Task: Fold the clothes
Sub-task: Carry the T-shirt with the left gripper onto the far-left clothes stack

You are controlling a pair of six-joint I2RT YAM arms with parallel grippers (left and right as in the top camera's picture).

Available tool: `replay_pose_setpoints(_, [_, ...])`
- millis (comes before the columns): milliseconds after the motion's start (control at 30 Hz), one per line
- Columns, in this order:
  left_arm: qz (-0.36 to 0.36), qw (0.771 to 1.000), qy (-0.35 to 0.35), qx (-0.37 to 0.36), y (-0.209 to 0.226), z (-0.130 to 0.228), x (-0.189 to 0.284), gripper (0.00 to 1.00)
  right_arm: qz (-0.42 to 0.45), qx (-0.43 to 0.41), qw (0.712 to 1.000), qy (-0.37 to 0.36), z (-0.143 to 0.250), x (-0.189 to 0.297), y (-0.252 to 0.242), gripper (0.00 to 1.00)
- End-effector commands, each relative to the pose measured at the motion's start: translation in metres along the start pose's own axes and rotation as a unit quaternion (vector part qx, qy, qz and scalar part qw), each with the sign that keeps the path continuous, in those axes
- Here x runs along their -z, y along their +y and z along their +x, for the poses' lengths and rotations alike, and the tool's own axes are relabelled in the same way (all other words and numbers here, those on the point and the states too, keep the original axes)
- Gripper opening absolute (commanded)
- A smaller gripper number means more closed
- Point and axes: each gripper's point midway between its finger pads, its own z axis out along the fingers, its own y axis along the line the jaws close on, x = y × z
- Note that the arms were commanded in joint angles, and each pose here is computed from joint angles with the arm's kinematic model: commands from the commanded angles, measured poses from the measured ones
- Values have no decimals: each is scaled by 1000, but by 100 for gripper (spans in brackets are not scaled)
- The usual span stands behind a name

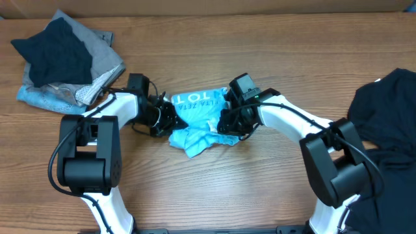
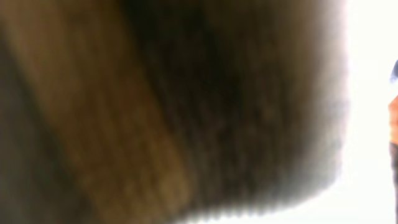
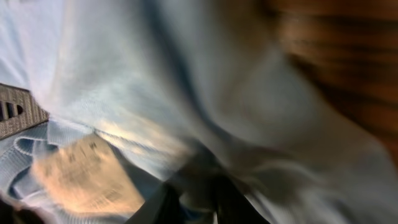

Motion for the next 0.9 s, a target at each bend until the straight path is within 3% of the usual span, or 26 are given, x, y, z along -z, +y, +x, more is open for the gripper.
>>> replay_pose_setpoints(0, [-45, 997, -48, -30, 6, -22, 49, 4, -27, 14, 996, -81, -28, 66, 21, 22])
replay_pose_setpoints(133, [-28, 988, -133, -77, -37, -46, 132, 4, -39, 14, 991, -124, -32, 111, 25, 23])
replay_pose_setpoints(267, [-8, 964, -241, -115, -73, -76, 219, 4, -43, 7, 989, -144, -31, 134, 23, 23])
replay_pose_setpoints(467, [-3, 898, -405, -172, -92, -119, 332, 4, -36, 0, 990, -133, -24, 134, 19, 23])
replay_pose_setpoints(667, [-34, 859, -486, -156, -60, -157, 375, 4, -35, -2, 991, -129, -22, 133, 19, 23])
replay_pose_setpoints(867, [-48, 851, -505, -134, -13, -201, 375, 4, -25, -13, 994, -106, -11, 130, 14, 23])
